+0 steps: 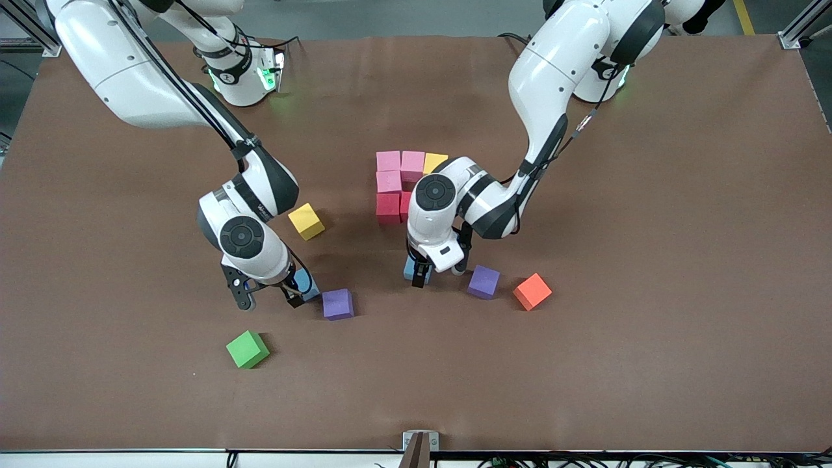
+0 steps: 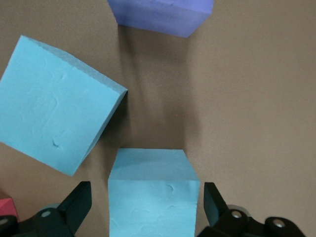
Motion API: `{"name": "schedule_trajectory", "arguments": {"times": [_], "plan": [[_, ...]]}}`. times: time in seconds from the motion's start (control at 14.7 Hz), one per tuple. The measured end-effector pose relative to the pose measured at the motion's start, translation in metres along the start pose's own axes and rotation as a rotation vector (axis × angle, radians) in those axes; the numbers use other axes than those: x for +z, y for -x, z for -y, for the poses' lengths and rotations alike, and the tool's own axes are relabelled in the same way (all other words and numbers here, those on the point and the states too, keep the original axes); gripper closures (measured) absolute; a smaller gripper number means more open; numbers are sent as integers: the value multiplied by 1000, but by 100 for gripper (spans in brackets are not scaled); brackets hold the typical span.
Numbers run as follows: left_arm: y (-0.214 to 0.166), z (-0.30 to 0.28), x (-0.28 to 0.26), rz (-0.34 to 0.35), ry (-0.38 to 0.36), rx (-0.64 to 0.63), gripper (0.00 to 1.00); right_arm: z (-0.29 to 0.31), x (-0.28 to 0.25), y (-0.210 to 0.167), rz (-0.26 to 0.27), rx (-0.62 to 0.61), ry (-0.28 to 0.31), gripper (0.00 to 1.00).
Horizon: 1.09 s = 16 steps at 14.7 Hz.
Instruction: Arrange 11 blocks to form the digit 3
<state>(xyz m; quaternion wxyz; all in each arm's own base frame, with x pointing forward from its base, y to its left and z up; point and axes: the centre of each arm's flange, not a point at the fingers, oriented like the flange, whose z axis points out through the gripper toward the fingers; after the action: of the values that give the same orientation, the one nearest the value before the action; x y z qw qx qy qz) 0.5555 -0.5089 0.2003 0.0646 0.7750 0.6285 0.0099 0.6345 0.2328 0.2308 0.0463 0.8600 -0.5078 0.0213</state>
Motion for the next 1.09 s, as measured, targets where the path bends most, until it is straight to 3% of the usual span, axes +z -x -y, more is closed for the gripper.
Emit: {"name": "schedule_trajectory", "arguments": {"times": [0.07,0.14,0.34,0.48,0.82,1.09], "plan": [[0,1,2,-1,-2,0,0,1,2,1,-9,-2,-3,0],[0,1,3,-1,-2,0,7,2,3,2,-14,-3,-5,0],[0,-1,2,2,3,0,37,5,3,3,-14,8,-34,0],[2,-4,-3,8,14,-4,39,8,3,-1,-12,21,-66,0],[11,-13,-45,24,29,-53,41,7,19,-6,-4,34,-57,0],[15,-3,-89,2,-23,-66,41,7,22,-4,2,44,-53,3]]}}
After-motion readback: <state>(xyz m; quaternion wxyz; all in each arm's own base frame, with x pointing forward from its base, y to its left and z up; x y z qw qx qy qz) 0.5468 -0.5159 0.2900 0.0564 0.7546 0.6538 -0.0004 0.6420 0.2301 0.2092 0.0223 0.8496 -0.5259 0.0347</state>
